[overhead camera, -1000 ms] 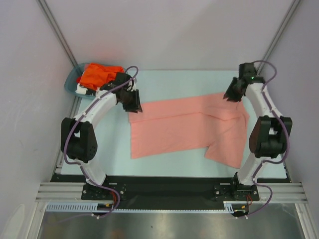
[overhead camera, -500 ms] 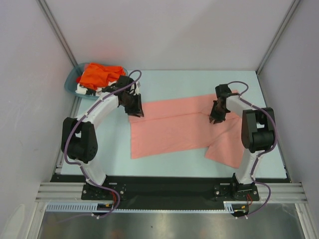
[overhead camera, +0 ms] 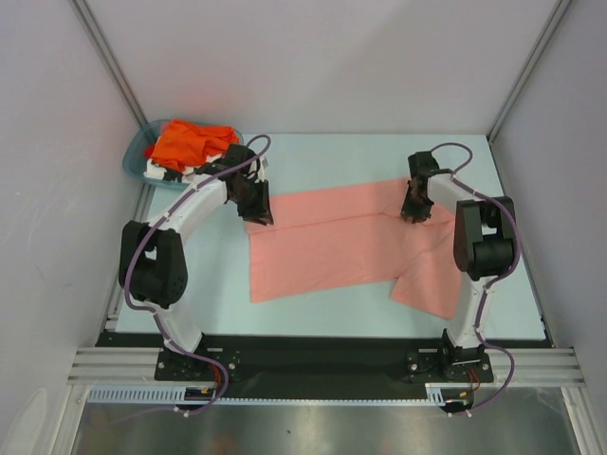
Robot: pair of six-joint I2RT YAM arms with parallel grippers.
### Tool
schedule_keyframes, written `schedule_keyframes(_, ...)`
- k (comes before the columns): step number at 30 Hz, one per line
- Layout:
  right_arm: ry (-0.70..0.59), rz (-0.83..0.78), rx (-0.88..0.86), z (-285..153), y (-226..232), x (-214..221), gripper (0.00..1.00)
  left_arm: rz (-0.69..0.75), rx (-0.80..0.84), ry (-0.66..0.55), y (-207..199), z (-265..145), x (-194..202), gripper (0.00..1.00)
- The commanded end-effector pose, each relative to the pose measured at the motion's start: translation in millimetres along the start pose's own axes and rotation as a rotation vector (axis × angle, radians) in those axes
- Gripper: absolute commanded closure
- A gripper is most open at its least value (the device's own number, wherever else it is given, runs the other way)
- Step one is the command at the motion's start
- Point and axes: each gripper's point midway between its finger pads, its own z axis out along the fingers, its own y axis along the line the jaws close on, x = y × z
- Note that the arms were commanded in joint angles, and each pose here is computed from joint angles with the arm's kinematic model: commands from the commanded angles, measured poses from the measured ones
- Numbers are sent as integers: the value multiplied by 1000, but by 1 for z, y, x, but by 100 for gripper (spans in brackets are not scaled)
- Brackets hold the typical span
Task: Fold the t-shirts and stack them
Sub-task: Fold the tshirt
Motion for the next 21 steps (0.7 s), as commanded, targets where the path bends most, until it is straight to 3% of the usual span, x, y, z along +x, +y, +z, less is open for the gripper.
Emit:
schedule_keyframes(1, -111, 6, 37, 7, -5, -44, 68, 41, 2, -29, -5, -6, -13, 72)
schedule_keyframes(14, -187, -36, -5, 19, 13, -118, 59, 38, -3, -5, -4, -1, -13, 73)
schedule_keyframes(21, -200, 19, -47, -25, 15, -128, 48, 37, 2, 0, -4, 1, -10, 73)
